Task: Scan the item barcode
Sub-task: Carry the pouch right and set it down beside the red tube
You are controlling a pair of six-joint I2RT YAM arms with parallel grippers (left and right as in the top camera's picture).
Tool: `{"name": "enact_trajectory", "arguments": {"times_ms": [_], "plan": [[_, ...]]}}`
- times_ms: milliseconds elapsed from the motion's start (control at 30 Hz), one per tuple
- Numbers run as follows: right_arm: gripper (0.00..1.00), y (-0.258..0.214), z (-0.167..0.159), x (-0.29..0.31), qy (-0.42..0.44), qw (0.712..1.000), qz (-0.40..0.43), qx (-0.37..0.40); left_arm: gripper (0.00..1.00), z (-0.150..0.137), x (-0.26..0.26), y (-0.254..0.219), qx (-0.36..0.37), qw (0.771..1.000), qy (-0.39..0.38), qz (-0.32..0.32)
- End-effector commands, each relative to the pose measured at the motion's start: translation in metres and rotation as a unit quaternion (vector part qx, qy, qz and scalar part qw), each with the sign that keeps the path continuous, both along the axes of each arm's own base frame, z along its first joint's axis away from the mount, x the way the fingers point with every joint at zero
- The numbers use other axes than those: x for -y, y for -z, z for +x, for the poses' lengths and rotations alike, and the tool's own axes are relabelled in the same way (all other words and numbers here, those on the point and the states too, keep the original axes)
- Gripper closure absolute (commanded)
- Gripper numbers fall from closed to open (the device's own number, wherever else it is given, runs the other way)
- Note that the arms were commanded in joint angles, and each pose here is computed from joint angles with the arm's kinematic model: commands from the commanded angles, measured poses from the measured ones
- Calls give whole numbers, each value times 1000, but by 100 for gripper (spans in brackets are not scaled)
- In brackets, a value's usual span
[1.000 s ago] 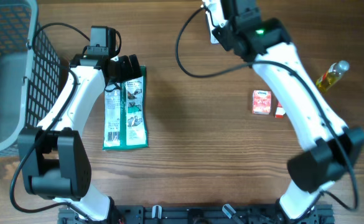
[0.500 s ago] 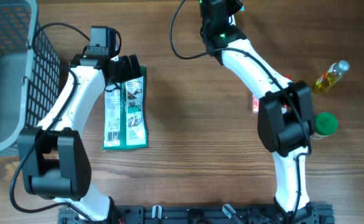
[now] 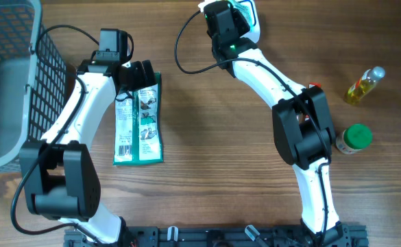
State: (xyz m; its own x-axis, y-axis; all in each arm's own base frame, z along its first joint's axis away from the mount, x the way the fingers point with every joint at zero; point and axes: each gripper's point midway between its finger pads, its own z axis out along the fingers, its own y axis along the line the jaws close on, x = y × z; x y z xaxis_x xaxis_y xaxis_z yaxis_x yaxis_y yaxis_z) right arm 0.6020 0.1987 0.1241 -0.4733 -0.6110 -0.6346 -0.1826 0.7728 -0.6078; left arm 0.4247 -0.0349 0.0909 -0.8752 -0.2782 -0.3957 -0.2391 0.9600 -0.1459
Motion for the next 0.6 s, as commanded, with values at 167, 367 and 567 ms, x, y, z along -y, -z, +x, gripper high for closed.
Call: {"name": "enact_trajectory", "arguments": {"times_ms": [167,367,567], "plan": [[96,-59,9,24,26,998,30,53,0,4,-1,-7,11,1000,8,0],[96,-202,-63,57,38,993,74,83,0,4,-1,-7,11,1000,8,0],[96,-104,-185,48,-68,916,257,-301,0,4,-1,-7,11,1000,8,0]]}}
